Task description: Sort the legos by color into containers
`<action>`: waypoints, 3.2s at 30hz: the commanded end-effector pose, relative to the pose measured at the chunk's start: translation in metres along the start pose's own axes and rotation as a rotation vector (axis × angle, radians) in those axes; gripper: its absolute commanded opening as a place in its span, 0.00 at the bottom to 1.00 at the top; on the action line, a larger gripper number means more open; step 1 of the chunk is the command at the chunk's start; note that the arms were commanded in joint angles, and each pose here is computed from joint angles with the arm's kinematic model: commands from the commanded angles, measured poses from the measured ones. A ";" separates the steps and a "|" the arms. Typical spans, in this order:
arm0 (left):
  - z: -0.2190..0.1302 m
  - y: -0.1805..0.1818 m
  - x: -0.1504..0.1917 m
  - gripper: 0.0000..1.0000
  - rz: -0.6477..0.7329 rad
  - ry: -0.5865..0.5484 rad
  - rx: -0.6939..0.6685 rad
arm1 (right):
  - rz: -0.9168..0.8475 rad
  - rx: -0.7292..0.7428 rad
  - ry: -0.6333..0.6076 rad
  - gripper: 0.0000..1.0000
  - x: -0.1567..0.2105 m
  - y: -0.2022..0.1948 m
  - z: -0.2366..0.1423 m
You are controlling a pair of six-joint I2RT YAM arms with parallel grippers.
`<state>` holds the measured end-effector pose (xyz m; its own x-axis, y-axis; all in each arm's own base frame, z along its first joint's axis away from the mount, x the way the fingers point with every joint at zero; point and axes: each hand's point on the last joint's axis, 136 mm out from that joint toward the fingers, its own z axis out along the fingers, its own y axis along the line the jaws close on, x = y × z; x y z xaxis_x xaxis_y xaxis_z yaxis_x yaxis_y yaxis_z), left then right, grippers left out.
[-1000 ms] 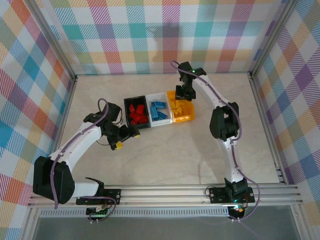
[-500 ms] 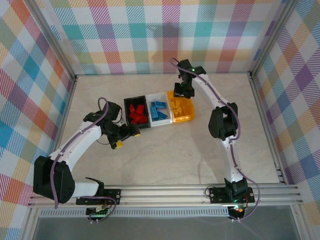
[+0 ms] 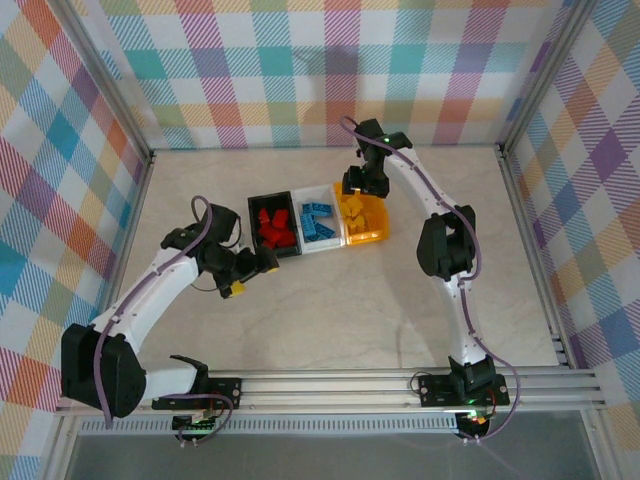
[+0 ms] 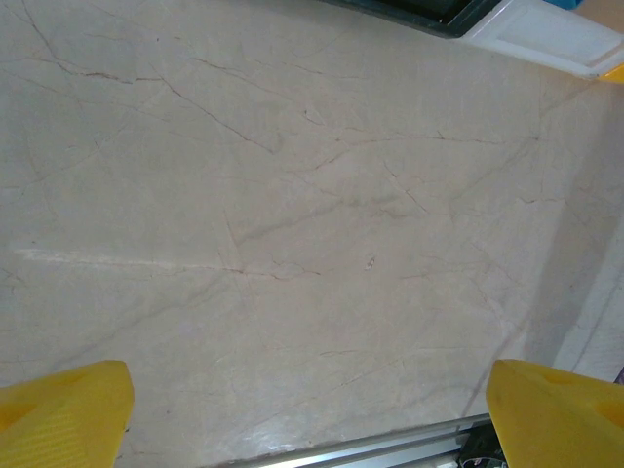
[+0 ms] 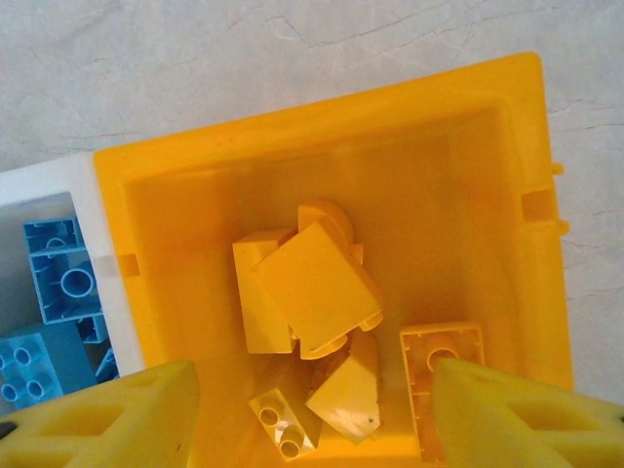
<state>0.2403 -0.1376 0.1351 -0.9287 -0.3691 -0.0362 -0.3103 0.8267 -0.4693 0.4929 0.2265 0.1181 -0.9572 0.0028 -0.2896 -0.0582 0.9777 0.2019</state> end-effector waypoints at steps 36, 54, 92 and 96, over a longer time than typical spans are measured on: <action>-0.124 0.067 -0.035 1.00 0.035 -0.884 -0.056 | -0.261 0.060 -0.689 1.00 0.117 -0.124 -0.111; -0.135 0.081 -0.056 1.00 0.077 -0.987 -0.227 | -0.214 0.043 -0.798 1.00 0.093 -0.174 -0.051; 0.000 0.096 -0.176 1.00 0.424 -0.960 -0.434 | -0.109 0.067 -0.883 1.00 0.098 -0.200 -0.045; 0.004 0.091 -0.185 1.00 0.441 -0.950 -0.399 | -0.110 0.069 -0.882 1.00 0.098 -0.200 -0.045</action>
<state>0.3676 0.0088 0.0811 -0.5544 -0.0504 -0.8307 -0.2347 0.9671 0.0979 0.3924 0.0217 0.0793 -0.4248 0.0272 -0.9049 -0.0889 0.9935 0.0717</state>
